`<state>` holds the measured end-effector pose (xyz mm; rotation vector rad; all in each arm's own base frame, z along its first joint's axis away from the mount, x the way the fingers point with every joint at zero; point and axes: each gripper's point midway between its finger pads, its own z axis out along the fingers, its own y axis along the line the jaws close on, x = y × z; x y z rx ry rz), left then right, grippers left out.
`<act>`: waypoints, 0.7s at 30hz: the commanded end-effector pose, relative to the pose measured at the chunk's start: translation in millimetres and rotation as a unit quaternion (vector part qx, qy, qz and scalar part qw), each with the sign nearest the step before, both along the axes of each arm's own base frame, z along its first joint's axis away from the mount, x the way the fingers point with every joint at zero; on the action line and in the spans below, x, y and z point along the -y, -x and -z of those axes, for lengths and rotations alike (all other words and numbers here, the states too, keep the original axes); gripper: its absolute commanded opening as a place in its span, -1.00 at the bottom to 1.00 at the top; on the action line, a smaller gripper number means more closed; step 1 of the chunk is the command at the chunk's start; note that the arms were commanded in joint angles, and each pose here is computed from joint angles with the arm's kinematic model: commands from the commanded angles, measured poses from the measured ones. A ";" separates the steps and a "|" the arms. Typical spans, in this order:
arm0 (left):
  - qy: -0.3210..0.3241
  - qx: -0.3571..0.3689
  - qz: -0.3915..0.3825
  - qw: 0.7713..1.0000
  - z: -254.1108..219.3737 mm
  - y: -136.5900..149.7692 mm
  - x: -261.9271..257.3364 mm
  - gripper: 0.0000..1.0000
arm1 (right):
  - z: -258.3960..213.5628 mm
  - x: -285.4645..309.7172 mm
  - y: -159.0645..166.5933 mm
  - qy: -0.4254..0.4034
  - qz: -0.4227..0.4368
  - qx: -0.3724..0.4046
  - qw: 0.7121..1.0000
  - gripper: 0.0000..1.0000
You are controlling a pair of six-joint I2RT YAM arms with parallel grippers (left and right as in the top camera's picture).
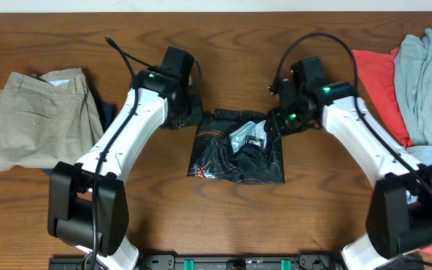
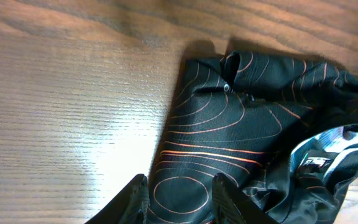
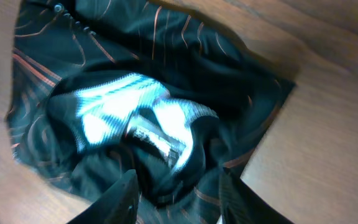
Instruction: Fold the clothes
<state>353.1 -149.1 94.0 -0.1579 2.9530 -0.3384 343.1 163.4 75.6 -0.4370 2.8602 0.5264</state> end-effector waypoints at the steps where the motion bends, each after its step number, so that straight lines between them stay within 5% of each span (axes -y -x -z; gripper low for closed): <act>1: -0.012 -0.013 0.012 1.000 18.3 7.2 1.0 -0.28 | 24.2 -3.7 -0.5 0.021 -0.001 -0.017 1.000 -0.28; 8: -0.012 -0.013 0.031 0.999 41.8 9.2 15.9 -0.28 | 64.7 20.7 -4.3 0.095 0.044 -0.046 0.993 -0.95; 21: -0.026 -0.045 0.068 0.996 88.8 20.7 41.1 -0.28 | 63.8 73.9 25.8 0.152 0.105 -0.128 0.974 -0.92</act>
